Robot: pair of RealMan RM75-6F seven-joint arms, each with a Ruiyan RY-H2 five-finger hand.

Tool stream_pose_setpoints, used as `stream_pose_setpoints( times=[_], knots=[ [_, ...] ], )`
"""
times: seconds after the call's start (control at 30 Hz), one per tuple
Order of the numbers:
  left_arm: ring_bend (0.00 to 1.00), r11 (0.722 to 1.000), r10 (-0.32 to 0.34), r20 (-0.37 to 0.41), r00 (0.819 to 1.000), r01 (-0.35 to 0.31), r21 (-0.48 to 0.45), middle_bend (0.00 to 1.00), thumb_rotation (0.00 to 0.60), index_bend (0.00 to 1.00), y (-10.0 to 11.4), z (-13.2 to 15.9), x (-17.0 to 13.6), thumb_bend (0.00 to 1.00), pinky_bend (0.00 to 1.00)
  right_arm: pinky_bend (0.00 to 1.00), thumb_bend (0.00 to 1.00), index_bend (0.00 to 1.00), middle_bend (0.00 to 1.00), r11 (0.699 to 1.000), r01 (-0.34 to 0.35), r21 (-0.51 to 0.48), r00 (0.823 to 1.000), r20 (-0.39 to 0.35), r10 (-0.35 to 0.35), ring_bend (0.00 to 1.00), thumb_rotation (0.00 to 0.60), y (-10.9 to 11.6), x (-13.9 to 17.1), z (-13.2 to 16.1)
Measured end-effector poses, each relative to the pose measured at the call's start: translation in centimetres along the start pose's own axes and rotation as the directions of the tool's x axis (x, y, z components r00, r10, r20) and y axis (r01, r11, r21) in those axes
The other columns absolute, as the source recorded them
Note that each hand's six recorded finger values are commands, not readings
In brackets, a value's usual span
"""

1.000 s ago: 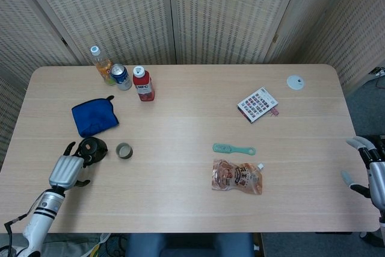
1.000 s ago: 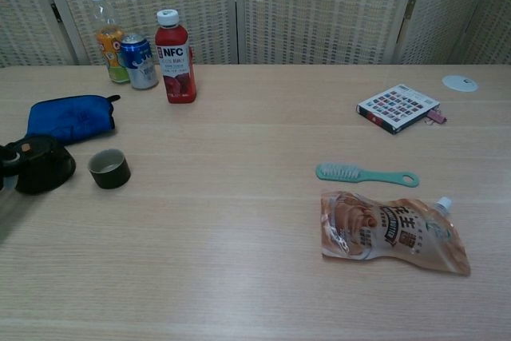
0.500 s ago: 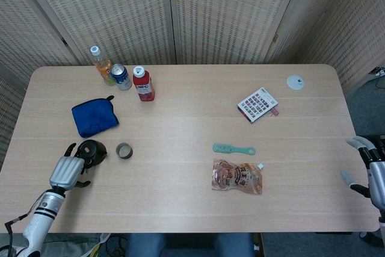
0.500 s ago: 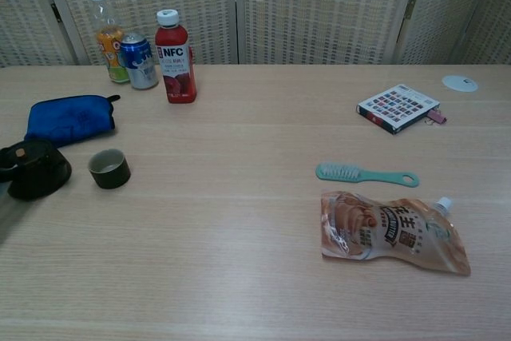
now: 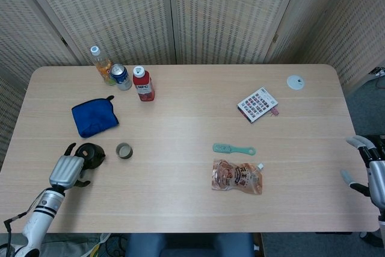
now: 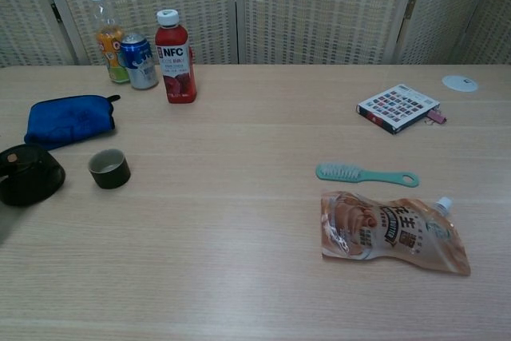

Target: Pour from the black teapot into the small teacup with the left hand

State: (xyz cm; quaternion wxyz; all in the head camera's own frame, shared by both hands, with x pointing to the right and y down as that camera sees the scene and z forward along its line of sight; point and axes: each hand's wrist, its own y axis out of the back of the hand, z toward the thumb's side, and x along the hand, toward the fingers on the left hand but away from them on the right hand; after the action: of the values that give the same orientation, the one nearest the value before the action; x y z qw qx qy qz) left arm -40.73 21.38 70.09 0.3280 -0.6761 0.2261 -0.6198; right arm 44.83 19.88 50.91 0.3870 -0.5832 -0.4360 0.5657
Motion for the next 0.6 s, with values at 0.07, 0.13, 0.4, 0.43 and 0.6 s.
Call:
stream_pose_setpoints(
  times=[0.07, 0.13, 0.4, 0.43, 0.6],
  knots=[
    [0.87, 1.000, -0.003, -0.001, 1.000, 0.003, -0.008, 0.99, 0.600, 0.96, 0.2, 0.0, 0.1, 0.13, 0.00, 0.16, 0.20, 0.24, 0.22, 1.000, 0.001, 0.000, 1.000, 0.002, -0.001, 0.13, 0.600, 0.0, 0.0, -0.1],
    [0.89, 1.000, 0.002, -0.001, 1.000, -0.002, -0.013, 1.00, 0.572, 0.99, 0.5, -0.1, 0.3, 0.13, 0.00, 0.16, 0.20, 0.24, 0.22, 1.000, 0.003, -0.001, 1.000, 0.004, -0.003, 0.13, 0.600, 0.0, 0.0, -0.1],
    [0.92, 0.997, 0.028, -0.006, 1.000, -0.029, -0.074, 1.00, 0.317, 1.00, 1.6, -0.1, 0.8, 0.12, 0.00, 0.16, 0.20, 0.24, 0.22, 1.000, 0.004, -0.003, 1.000, 0.003, -0.004, 0.13, 0.600, -0.1, -0.4, -0.2],
    [0.93, 0.996, 0.034, -0.007, 0.999, -0.034, -0.084, 1.00, 0.274, 1.00, 1.8, -0.2, 0.9, 0.12, 0.00, 0.16, 0.20, 0.24, 0.22, 1.000, 0.004, -0.004, 1.000, 0.004, -0.004, 0.13, 0.600, -0.1, -0.4, -0.2],
    [0.95, 0.987, 0.050, -0.020, 0.999, -0.053, -0.154, 1.00, 0.224, 1.00, 2.6, -0.4, 1.3, 0.12, 0.00, 0.16, 0.20, 0.24, 0.22, 1.000, 0.004, -0.004, 1.000, 0.009, -0.004, 0.13, 0.600, -0.2, -0.4, -0.4]
  ],
)
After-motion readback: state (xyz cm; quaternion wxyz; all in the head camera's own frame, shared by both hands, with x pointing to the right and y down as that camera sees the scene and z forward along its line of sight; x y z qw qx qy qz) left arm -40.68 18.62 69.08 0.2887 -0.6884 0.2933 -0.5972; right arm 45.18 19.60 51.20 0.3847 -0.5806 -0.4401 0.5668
